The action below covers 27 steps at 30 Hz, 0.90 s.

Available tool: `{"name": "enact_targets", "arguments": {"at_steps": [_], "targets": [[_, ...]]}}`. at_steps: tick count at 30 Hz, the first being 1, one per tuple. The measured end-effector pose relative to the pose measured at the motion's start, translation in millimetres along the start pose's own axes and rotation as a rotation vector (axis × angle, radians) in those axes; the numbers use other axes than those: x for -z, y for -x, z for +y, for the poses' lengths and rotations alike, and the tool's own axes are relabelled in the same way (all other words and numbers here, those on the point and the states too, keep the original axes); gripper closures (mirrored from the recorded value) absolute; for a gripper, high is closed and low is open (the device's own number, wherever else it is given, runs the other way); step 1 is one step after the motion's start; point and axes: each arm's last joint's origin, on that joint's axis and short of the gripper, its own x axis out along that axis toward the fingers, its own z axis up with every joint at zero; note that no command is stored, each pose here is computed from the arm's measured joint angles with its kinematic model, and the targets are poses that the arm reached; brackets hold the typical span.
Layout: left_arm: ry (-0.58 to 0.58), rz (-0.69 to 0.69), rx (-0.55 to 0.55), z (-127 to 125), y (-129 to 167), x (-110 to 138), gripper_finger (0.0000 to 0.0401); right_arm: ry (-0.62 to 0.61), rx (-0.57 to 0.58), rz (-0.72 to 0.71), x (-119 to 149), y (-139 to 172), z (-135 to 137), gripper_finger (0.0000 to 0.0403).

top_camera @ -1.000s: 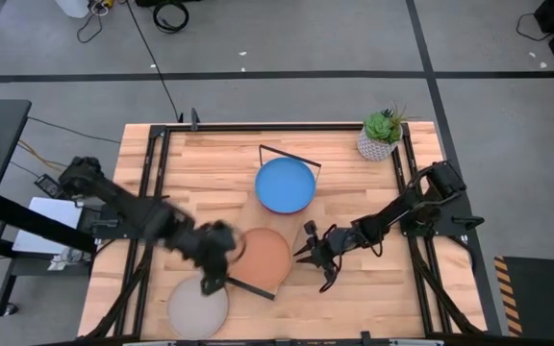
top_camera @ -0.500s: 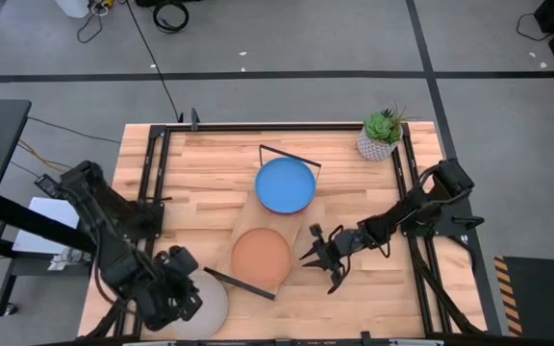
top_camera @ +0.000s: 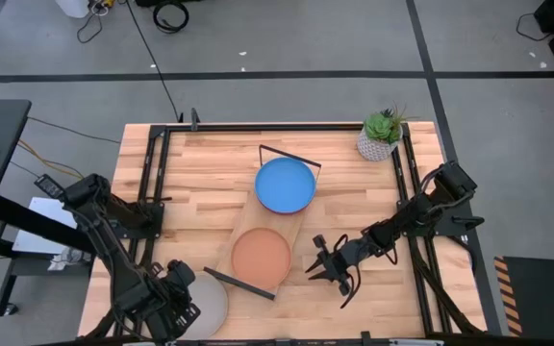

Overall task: Place and stack plates onto a shelf
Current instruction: Stack the gray plate on top of the brown plate on the shelf

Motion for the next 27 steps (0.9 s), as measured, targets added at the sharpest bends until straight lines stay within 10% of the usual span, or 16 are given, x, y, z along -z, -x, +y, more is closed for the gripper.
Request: {"name": "enact_targets", "arguments": {"at_steps": [27], "targets": [[0.099, 0.162, 0.028, 77.7, -101.7, 2.0, 0.0260, -0.037, -0.014, -0.017, -2.3, 0.5, 4.6, 0.0305]]}}
